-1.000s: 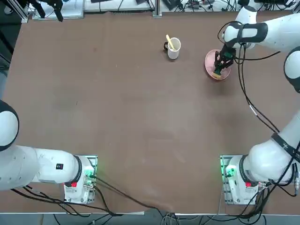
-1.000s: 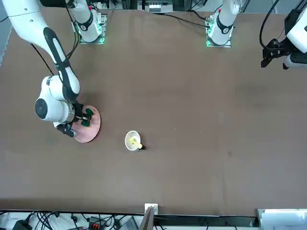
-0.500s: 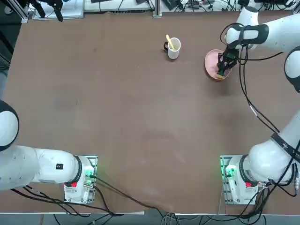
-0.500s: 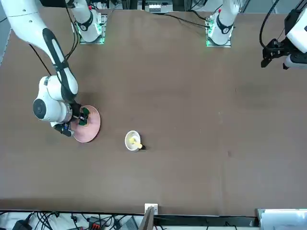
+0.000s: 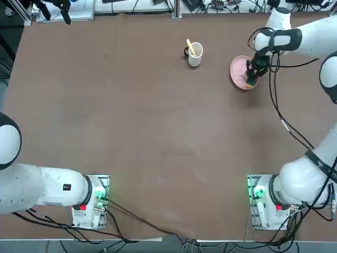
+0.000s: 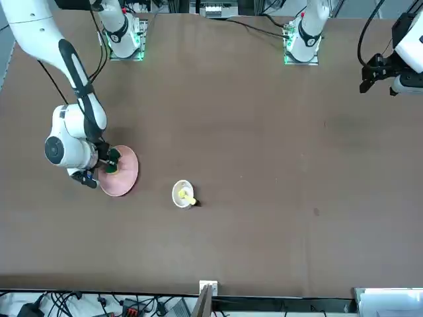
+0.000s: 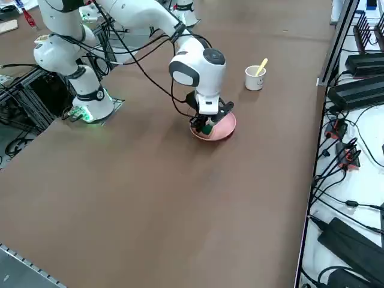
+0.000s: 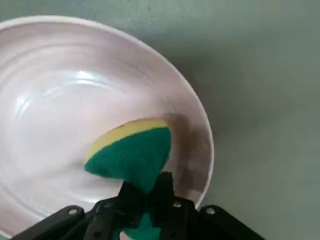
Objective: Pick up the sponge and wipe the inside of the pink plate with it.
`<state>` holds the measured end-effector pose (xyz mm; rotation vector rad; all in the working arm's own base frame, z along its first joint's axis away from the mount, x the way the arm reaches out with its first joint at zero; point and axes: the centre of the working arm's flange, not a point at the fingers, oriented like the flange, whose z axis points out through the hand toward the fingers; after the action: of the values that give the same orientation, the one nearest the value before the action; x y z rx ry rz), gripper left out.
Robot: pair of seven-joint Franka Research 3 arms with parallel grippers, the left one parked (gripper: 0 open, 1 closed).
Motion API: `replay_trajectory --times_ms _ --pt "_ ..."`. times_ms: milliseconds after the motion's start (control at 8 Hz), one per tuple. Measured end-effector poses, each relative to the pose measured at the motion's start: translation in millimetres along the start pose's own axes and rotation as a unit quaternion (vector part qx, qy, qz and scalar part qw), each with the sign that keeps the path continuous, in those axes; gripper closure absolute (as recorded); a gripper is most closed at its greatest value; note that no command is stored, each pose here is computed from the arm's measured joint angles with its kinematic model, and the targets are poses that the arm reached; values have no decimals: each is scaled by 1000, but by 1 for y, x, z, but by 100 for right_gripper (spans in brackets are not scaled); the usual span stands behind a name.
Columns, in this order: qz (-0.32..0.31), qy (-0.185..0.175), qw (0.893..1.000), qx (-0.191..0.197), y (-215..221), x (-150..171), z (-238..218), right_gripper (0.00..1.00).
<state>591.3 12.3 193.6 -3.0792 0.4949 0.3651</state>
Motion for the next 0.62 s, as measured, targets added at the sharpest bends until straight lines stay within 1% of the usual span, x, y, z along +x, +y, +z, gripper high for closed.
replay_trajectory --times_ms 375,625 --pt "-1 7 1000 -2 1 7 -3 90" --pt "-6 14 1000 1 -8 13 -6 90"
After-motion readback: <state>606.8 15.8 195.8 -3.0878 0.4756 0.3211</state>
